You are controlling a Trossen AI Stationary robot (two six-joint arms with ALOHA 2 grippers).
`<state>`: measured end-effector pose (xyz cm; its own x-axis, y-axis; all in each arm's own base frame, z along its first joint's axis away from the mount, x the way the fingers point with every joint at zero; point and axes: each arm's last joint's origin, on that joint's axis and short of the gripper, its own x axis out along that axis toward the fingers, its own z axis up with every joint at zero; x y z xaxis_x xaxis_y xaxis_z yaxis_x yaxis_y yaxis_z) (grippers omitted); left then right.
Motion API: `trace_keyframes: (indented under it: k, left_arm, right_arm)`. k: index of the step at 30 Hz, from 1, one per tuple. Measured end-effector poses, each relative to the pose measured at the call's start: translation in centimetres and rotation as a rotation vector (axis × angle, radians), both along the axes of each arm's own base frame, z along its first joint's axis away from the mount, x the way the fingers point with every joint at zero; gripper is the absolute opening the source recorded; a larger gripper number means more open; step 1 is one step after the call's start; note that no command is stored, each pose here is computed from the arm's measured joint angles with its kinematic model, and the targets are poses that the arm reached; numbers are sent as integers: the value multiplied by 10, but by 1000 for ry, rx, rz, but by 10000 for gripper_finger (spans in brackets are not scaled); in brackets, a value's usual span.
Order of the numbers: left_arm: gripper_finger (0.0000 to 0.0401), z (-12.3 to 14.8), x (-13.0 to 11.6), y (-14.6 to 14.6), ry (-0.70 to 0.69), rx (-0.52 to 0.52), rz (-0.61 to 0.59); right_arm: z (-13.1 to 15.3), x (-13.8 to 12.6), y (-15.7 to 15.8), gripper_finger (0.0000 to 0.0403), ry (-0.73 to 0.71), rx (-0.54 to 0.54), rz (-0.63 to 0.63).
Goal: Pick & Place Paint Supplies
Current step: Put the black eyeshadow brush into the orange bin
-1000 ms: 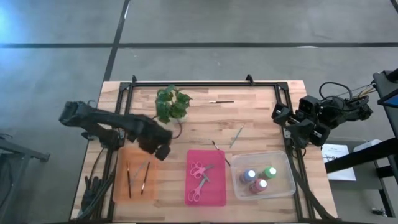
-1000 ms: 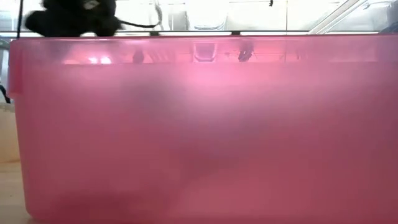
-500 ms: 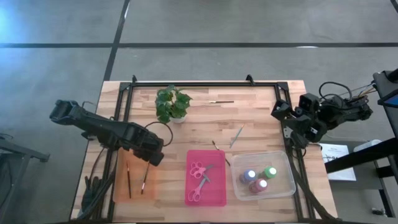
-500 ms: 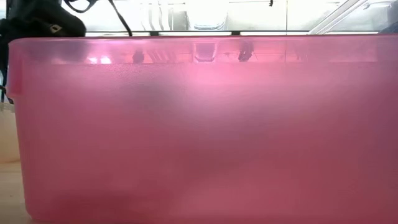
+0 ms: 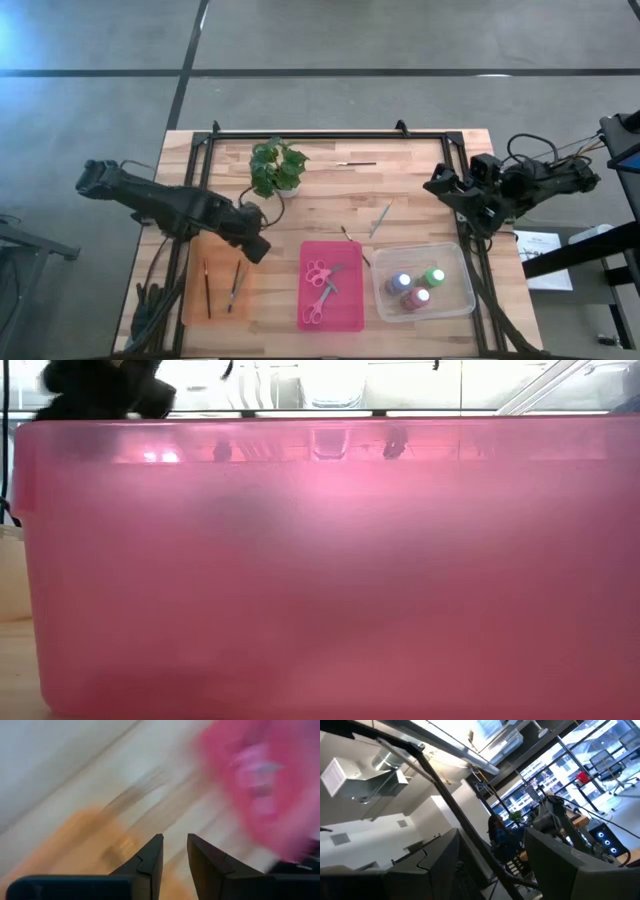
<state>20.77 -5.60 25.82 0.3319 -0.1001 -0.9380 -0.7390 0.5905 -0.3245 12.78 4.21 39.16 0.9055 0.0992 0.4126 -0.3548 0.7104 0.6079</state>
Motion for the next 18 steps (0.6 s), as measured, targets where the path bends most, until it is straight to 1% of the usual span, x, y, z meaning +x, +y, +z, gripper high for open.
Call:
trace_keyframes:
  k: [3, 6, 8, 11, 13, 14, 16, 18]
  left_arm:
    - [97, 22, 13, -2, -262, 51, -133]
    - [97, 42, 29, 1, -516, 143, -241]
    - [97, 54, 39, 8, -674, 241, -279]
    - [97, 73, 52, 24, -881, 446, -314]
    - [97, 85, 59, 42, -970, 594, -305]
    - [97, 90, 61, 53, -990, 650, -284]
    - [97, 102, 67, 78, -997, 735, -221]
    - [97, 112, 73, 103, -985, 778, -195]
  right_arm:
    - [0, 1, 0, 219, 3, 0, -4]
    - [0, 1, 0, 219, -1, 2, -3]
    - [0, 1, 0, 219, -5, 2, -4]
    - [1, 0, 0, 219, -13, -8, -10]
    - [1, 0, 0, 219, -17, -16, -14]
    - [1, 0, 0, 219, -18, -19, -15]
    - [1, 0, 0, 219, -20, -30, -21]
    - [2, 0, 0, 219, -22, -32, -22]
